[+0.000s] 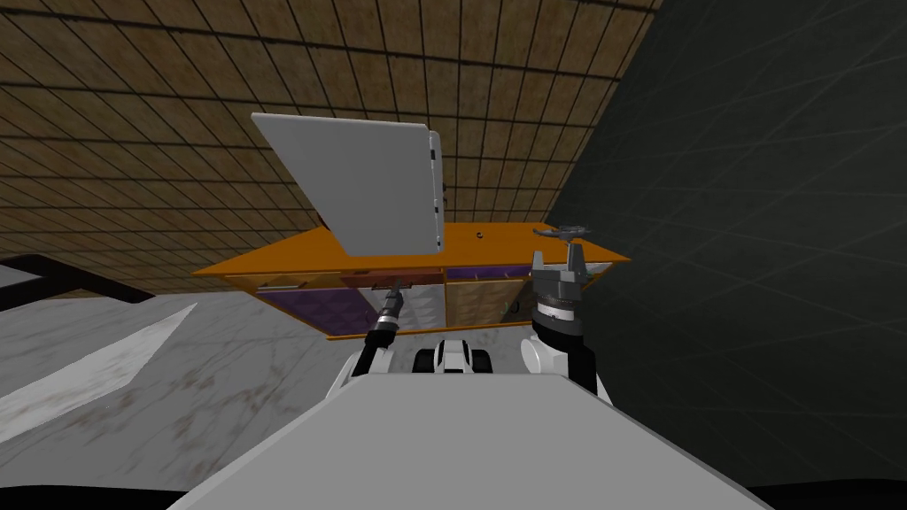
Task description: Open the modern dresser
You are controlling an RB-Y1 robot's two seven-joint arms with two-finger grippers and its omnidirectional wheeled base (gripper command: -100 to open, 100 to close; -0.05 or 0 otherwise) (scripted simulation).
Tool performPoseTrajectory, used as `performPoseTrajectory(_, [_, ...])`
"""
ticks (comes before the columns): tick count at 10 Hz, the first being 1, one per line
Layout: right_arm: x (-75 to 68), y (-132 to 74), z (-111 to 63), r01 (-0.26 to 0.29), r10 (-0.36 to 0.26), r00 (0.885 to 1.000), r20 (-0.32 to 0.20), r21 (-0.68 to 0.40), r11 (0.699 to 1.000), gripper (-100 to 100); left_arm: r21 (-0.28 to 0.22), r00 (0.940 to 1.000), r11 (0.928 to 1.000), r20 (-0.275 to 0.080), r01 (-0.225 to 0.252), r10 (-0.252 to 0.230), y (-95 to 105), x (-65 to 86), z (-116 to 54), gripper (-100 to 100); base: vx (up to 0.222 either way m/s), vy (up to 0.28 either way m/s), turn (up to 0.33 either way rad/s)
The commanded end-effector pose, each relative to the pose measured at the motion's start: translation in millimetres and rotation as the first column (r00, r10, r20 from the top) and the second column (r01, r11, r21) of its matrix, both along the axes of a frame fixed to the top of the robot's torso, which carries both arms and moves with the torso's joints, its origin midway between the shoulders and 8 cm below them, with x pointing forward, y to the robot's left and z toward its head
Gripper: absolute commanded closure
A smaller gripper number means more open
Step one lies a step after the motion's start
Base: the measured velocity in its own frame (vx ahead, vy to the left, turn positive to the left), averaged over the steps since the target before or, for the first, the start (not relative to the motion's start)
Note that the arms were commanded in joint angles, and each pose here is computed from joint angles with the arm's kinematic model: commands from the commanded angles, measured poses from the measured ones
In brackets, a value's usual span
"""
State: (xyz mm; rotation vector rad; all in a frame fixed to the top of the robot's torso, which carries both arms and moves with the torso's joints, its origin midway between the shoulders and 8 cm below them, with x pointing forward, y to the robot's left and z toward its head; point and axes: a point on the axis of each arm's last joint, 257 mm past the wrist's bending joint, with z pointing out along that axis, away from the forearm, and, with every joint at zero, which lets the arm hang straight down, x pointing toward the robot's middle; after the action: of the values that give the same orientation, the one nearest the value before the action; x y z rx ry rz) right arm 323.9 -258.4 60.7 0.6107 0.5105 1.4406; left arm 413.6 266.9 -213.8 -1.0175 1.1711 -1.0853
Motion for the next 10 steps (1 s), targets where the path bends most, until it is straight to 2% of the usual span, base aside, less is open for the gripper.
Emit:
performPoseTrajectory(1, [0.0,0,0.0,0.000,0.000,1.000,0.000,0.000,1.000,0,-0.053,0.9997,0.9984,0.006,-0.022,0.023,-5.0,1.8,0.6,-100,-0.005,-0.012,-0.003])
performPoseTrajectory(3, [0.0,0,0.0,0.000,0.000,1.000,0.000,0.000,1.000,0,-0.040,0.9998,0.9990,0.005,-0.022,0.022,-2.4,0.1,6.8,-100,0.033,-0.009,-0.018])
performPoseTrajectory(4, [0.0,0,0.0,0.000,0.000,1.000,0.000,0.000,1.000,0,-0.040,0.9998,0.9990,0.006,-0.019,0.020,-3.1,0.3,4.1,-100,0.044,-0.005,-0.008])
performPoseTrajectory(5, [0.0,0,0.0,0.000,0.000,1.000,0.000,0.000,1.000,0,-0.040,0.9998,0.9990,0.005,-0.020,0.020,-3.0,0.3,4.4,100,0.006,-0.001,0.002])
performPoseTrajectory(7, [0.0,0,0.0,0.000,0.000,1.000,0.000,0.000,1.000,0,-0.040,0.9998,0.9991,0.008,-0.017,0.017,-3.9,-3.7,7.3,100,-0.119,-0.013,0.013])
performPoseTrajectory(10, [0.1,0,0.1,0.000,0.000,1.000,0.000,0.000,1.000,0,-0.039,0.9998,0.9992,0.012,-0.013,0.013,-5.3,-9.7,11.9,100,-0.199,-0.013,0.005])
